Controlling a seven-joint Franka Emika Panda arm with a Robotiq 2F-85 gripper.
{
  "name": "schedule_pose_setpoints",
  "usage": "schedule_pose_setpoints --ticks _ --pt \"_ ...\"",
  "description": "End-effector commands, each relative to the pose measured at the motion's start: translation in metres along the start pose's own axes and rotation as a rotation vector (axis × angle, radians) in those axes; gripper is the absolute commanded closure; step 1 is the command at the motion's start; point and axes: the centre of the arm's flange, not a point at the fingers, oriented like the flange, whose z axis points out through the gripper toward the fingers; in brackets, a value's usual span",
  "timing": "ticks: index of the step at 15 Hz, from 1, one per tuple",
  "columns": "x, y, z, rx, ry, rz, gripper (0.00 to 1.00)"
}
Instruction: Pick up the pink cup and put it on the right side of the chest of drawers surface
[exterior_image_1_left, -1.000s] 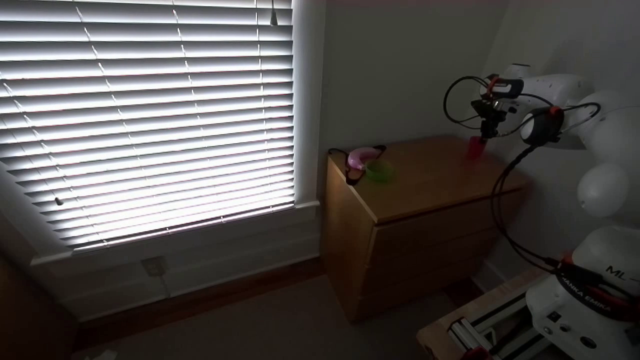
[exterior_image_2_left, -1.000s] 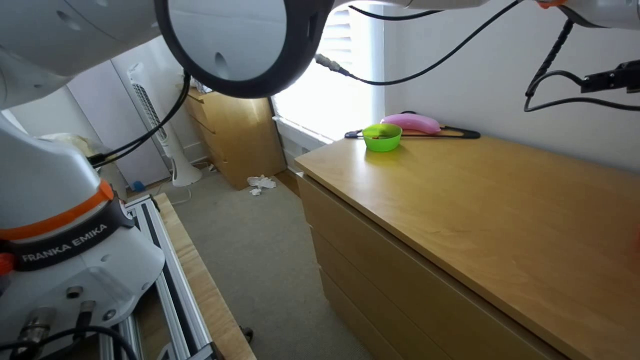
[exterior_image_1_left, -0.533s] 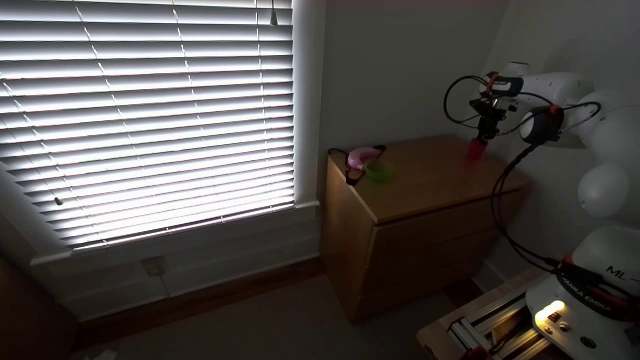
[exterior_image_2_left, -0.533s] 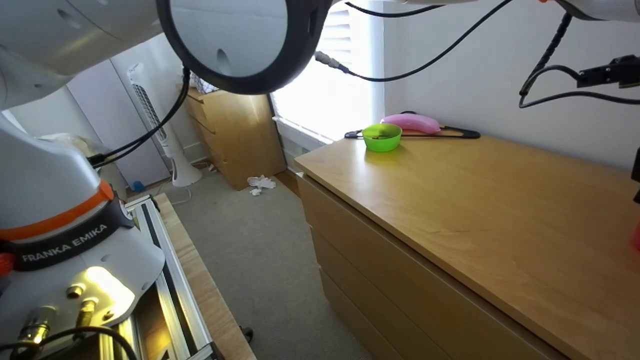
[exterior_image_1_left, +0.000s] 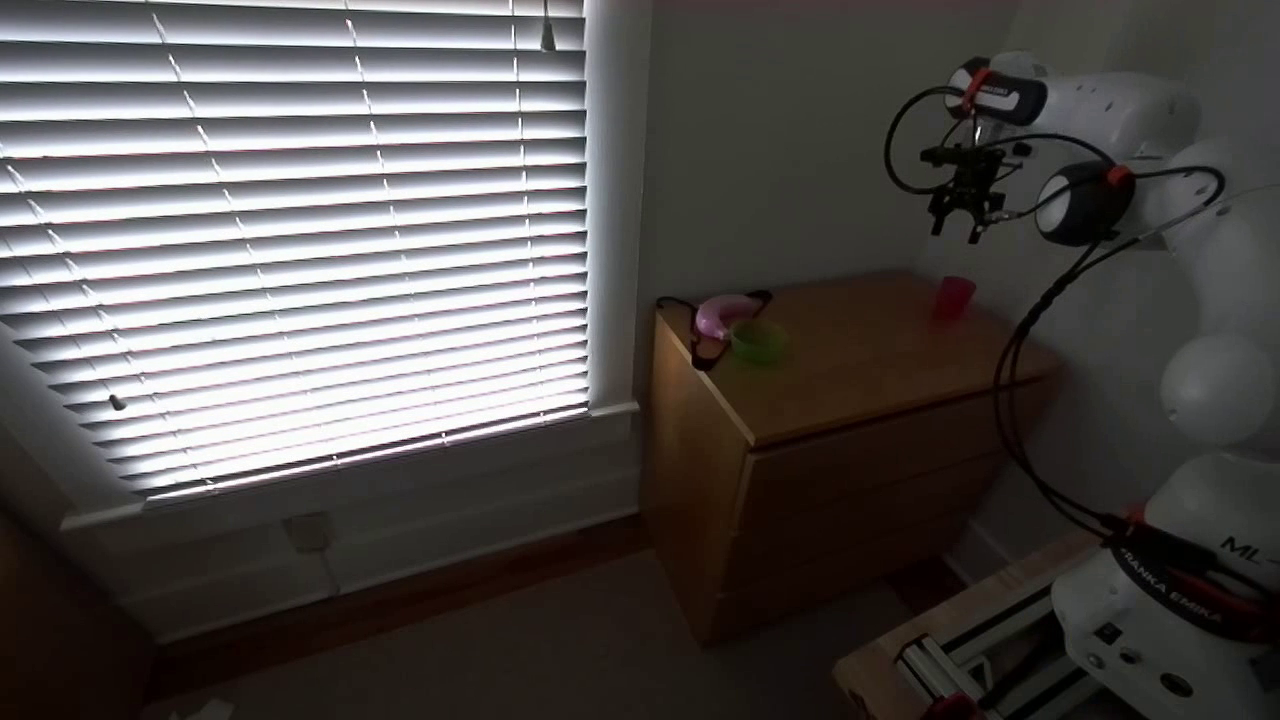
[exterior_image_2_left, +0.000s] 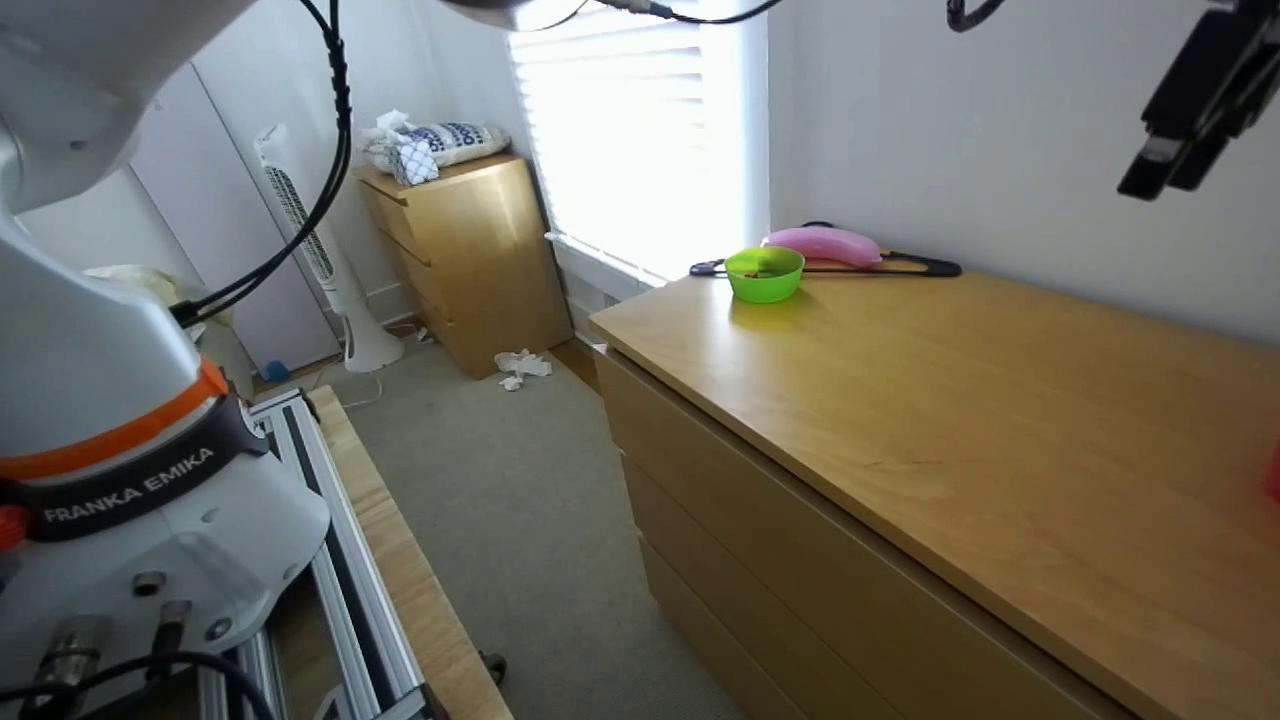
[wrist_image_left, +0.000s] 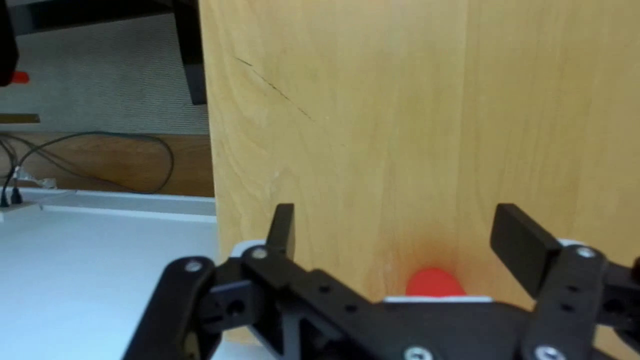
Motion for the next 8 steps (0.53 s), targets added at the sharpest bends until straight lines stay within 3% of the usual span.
schedule_pose_setpoints --ticks 1,3,8 --pt "-0.014 0.002 -0.011 -0.018 -0.004 -0.05 0.0" --pt "-0.026 0.001 -0.024 -0.016 0.007 -0.065 0.0" --pt "-0.016 0.003 -0.014 -0.028 0.001 -0.052 0.0"
